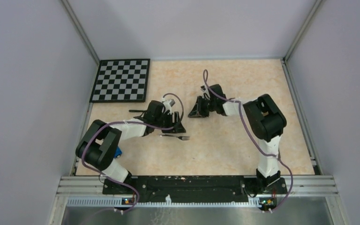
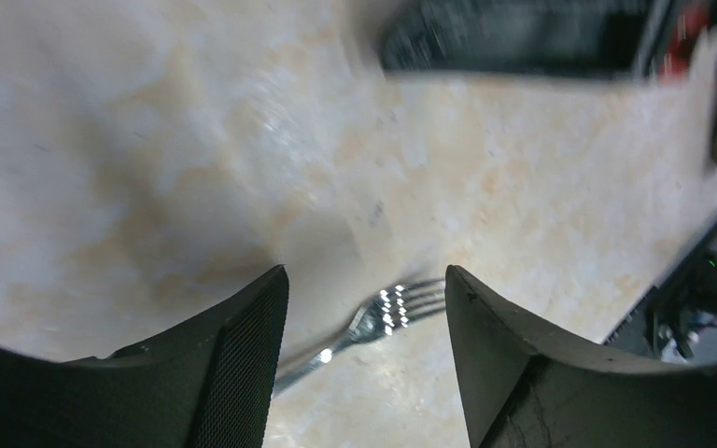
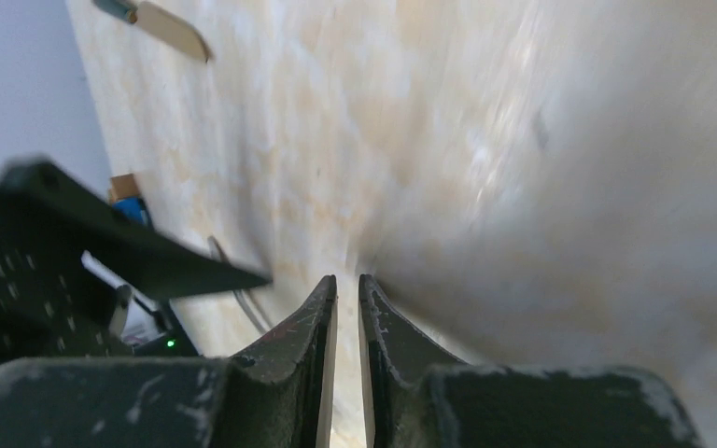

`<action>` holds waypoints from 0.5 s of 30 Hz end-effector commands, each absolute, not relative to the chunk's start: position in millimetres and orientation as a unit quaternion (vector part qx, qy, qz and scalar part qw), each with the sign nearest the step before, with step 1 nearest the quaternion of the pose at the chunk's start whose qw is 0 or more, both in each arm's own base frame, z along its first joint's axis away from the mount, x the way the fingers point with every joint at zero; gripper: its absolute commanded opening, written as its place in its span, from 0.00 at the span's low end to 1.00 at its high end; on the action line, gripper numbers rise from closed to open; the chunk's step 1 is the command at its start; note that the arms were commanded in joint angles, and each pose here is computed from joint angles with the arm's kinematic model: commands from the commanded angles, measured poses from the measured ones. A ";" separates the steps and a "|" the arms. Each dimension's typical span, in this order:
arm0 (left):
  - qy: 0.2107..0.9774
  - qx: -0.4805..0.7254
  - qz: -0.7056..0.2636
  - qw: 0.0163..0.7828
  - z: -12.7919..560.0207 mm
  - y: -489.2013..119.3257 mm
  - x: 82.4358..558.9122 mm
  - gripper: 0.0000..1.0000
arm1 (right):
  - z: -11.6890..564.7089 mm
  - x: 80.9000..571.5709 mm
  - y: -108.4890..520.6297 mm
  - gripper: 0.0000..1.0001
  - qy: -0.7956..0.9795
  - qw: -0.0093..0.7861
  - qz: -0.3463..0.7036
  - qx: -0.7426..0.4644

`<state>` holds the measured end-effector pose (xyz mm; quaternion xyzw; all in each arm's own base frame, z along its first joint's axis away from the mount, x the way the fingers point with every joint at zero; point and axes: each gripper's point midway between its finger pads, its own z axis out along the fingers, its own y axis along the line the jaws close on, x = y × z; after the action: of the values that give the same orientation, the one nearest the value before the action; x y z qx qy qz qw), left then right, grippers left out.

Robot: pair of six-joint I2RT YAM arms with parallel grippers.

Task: Fold the napkin into a case and place the utensils inside
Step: Rotate the fork at the center of the board.

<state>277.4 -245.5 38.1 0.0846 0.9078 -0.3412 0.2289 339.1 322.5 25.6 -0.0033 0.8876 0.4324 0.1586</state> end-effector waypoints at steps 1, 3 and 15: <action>0.912 0.074 -0.373 0.151 16.1 -248.8 214.5 0.70 | 26.2 355.8 307.5 0.16 0.920 0.158 0.355 -0.057; 0.914 0.071 -0.367 0.156 18.5 -244.5 210.7 0.72 | 40.9 359.4 298.1 0.29 0.925 0.176 0.330 -0.064; 0.939 0.068 -0.288 0.178 21.4 -219.9 220.5 0.78 | 51.8 185.3 315.7 0.46 0.884 0.114 0.448 -0.075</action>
<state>227.8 -242.5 40.4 0.0819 0.9138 -0.3473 0.1941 230.3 288.6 39.7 -0.0557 0.9073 0.3975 0.1249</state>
